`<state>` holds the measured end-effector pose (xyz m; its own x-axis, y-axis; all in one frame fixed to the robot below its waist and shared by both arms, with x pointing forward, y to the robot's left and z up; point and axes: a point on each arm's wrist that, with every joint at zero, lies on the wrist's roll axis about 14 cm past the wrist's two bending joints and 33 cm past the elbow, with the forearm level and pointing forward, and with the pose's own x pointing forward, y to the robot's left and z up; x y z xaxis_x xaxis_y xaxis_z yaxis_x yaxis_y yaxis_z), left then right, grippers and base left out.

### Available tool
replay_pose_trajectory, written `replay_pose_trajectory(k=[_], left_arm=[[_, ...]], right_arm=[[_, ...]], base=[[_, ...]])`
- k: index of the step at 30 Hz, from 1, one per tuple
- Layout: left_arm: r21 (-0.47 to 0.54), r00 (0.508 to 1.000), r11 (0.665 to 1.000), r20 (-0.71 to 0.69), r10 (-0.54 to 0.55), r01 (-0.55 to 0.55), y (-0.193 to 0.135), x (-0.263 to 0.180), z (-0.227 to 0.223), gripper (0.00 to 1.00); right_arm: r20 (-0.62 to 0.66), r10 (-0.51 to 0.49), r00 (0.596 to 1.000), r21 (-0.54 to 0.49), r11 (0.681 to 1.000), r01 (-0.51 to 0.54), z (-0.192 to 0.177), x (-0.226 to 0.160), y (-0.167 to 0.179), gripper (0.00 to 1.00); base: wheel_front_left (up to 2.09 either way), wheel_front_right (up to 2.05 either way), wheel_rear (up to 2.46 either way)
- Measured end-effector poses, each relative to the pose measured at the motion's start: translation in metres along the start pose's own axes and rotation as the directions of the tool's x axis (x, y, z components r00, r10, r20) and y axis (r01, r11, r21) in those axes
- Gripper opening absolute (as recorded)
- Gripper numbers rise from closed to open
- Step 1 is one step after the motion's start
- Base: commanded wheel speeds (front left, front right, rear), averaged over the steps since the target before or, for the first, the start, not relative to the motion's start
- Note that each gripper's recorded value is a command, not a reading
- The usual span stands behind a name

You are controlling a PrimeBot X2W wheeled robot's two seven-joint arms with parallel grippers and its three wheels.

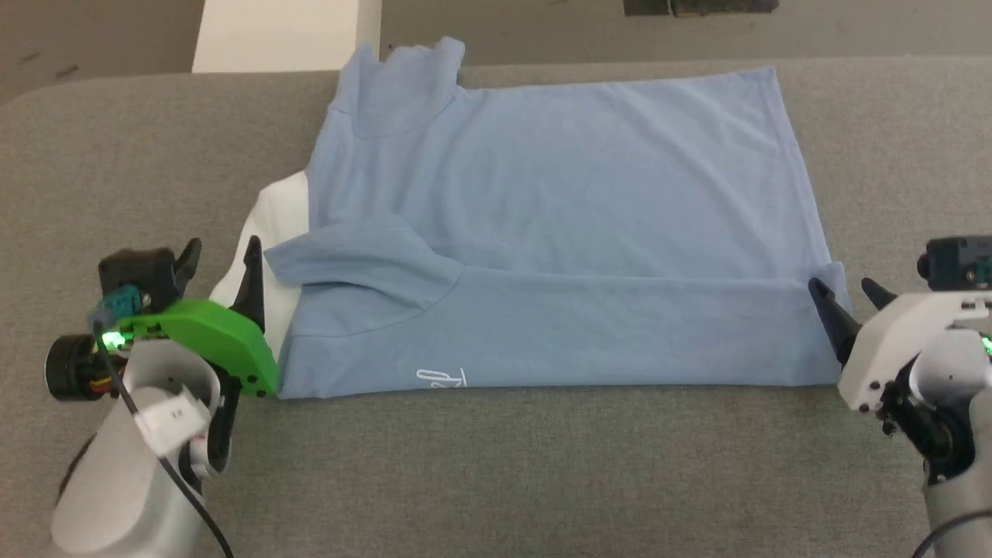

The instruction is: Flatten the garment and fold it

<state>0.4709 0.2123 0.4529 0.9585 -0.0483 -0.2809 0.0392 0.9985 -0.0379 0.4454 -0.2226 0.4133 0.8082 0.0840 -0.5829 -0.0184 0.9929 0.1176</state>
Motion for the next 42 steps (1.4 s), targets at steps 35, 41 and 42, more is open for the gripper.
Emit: replay_pose_trajectory(k=[35, 41, 42], left_arm=[[-0.243, 0.920, 0.960, -0.389, 0.036, -0.140, -0.031, -0.061, -0.092, 0.00], [-0.253, 0.927, 0.961, -0.376, 0.011, -0.114, -0.037, -0.061, -0.091, 0.00], [-0.254, 0.927, 0.961, -0.375, 0.007, -0.110, -0.037, -0.061, -0.091, 0.00]], right_arm=[[0.543, -0.073, 0.837, 0.104, 0.994, 0.020, 0.013, -0.096, 0.016, 1.00], [0.523, -0.082, 0.848, 0.078, 0.996, 0.048, 0.009, -0.091, 0.012, 1.00], [0.507, -0.087, 0.858, 0.076, 0.996, 0.056, 0.007, -0.087, 0.010, 1.00]], base=[[0.00, 0.00, 0.00], [0.00, 0.00, 0.00], [0.00, 0.00, 0.00]])
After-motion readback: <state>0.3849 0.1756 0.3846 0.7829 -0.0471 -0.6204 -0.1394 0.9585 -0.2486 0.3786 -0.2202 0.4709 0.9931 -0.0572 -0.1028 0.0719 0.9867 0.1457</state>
